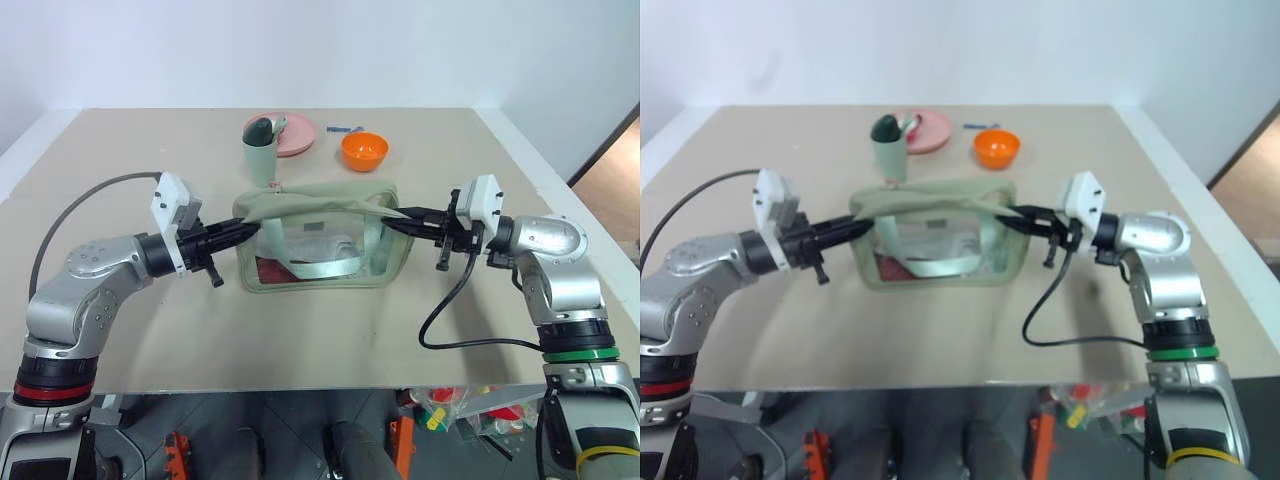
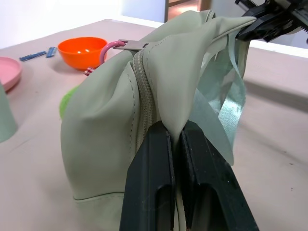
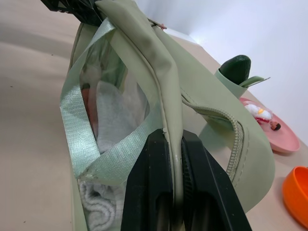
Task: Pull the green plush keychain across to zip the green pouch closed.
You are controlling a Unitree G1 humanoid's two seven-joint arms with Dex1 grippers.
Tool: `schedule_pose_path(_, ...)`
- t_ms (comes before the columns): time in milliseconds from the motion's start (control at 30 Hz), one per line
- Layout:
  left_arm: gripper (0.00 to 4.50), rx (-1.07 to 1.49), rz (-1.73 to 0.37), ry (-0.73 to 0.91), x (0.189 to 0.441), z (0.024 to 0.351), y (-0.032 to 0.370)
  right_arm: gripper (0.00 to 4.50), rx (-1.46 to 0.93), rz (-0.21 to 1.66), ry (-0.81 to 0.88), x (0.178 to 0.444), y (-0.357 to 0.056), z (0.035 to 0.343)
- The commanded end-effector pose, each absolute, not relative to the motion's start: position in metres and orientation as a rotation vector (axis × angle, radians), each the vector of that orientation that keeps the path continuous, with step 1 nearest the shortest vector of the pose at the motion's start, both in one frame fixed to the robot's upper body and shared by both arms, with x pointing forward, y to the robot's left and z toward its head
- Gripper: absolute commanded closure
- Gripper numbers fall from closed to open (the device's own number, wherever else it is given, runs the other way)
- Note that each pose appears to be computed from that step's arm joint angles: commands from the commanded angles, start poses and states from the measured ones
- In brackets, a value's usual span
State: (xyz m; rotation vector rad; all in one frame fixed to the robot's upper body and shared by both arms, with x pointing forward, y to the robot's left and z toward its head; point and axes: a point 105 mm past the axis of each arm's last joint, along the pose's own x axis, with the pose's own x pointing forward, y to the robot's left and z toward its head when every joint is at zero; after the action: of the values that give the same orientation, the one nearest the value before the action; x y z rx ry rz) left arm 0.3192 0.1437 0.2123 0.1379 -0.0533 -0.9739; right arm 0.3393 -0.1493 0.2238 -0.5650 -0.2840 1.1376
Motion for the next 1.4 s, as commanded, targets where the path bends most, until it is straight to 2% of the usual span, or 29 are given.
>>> schedule_pose_path(33,4.47,0.209,-0.970,-0.129,0.318,0.225,0.139,4.50,-0.571,1.155,-0.309,0.336,-0.146,0.239)
schedule_pose_path(67,4.47,0.217,-0.972,-0.128,0.318,0.224,0.138,4.50,-0.559,1.157,-0.301,0.335,-0.146,0.240)
schedule_pose_path(100,4.49,0.222,-0.974,-0.129,0.317,0.223,0.137,4.14,-0.543,1.160,-0.295,0.334,-0.146,0.242)
schedule_pose_path(267,4.49,0.236,-0.996,-0.131,0.314,0.219,0.132,4.14,-0.448,1.180,-0.242,0.322,-0.149,0.253)
schedule_pose_path(433,4.50,0.255,-1.007,-0.129,0.314,0.218,0.133,2.51,-0.314,1.170,-0.189,0.314,-0.155,0.272)
schedule_pose_path(533,4.50,0.256,-1.010,-0.132,0.315,0.217,0.134,1.46,-0.324,1.184,-0.146,0.309,-0.155,0.268)
schedule_pose_path(667,4.50,0.250,-1.030,-0.146,0.314,0.220,0.128,0.11,-0.267,1.129,-0.185,0.317,-0.162,0.284)
schedule_pose_path(833,4.50,0.252,-1.042,-0.151,0.310,0.222,0.127,0.11,-0.282,1.089,-0.255,0.340,-0.159,0.310)
schedule_pose_path(1033,4.50,0.266,-1.061,-0.160,0.303,0.223,0.125,0.11,-0.429,1.054,-0.344,0.386,-0.122,0.323)
schedule_pose_path(1200,4.50,0.266,-1.065,-0.169,0.298,0.223,0.121,0.11,-0.516,1.153,-0.334,0.402,-0.076,0.292)
schedule_pose_path(1333,4.50,0.266,-1.057,-0.169,0.296,0.222,0.120,0.11,-0.592,1.275,-0.304,0.397,-0.056,0.267)
schedule_pose_path(1400,4.50,0.265,-1.043,-0.168,0.296,0.221,0.121,0.11,-0.630,1.392,-0.241,0.387,-0.051,0.247)
